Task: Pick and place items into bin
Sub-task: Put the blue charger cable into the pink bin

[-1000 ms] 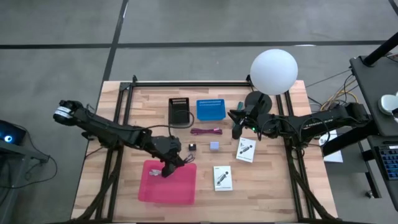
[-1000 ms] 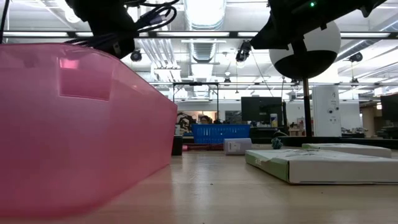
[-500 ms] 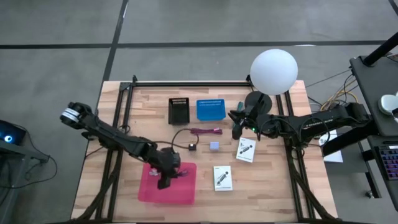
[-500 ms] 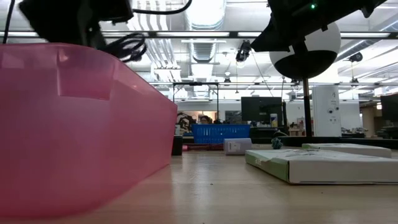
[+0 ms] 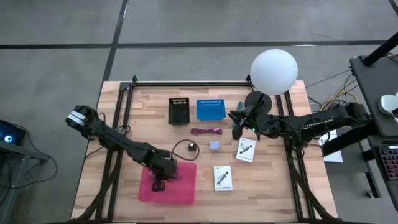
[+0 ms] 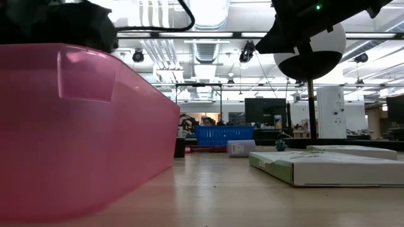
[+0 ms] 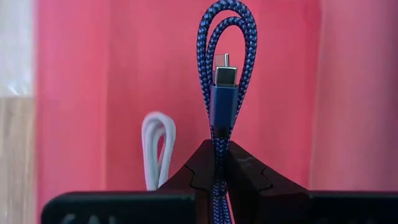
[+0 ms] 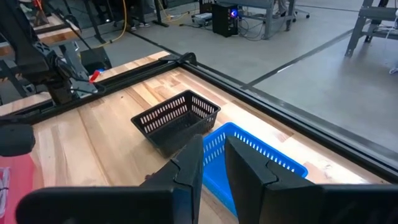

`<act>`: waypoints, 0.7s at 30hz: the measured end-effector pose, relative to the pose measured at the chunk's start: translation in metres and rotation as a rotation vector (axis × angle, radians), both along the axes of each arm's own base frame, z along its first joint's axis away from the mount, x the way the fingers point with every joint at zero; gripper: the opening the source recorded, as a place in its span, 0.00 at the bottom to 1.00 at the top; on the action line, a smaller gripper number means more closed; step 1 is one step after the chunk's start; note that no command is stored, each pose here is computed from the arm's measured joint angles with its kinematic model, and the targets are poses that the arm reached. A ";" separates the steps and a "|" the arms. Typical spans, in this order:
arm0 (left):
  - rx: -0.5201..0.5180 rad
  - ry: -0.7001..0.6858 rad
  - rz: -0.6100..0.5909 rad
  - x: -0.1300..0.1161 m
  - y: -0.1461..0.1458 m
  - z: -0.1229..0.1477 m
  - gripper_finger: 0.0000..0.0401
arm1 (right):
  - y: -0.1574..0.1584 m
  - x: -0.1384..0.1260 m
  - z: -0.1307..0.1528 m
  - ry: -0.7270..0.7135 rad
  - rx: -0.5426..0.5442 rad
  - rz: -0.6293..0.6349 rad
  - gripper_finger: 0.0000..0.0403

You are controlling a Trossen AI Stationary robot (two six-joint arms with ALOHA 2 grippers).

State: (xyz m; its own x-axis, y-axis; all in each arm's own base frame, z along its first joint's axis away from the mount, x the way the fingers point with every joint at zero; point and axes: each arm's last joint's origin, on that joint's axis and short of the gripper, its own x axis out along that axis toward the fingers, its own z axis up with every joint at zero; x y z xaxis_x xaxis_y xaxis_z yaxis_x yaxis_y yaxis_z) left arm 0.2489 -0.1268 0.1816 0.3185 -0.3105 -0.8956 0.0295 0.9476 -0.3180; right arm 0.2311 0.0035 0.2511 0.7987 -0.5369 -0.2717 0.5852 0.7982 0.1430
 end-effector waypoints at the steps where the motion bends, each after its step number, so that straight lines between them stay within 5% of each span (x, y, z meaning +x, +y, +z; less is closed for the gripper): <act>1: 0.001 0.013 -0.011 0.000 -0.001 -0.003 0.03 | 0.000 0.000 0.000 0.005 0.000 0.000 0.14; 21: 0.036 0.109 -0.063 0.005 -0.005 -0.028 0.03 | 0.001 0.000 -0.001 0.009 0.001 0.007 0.14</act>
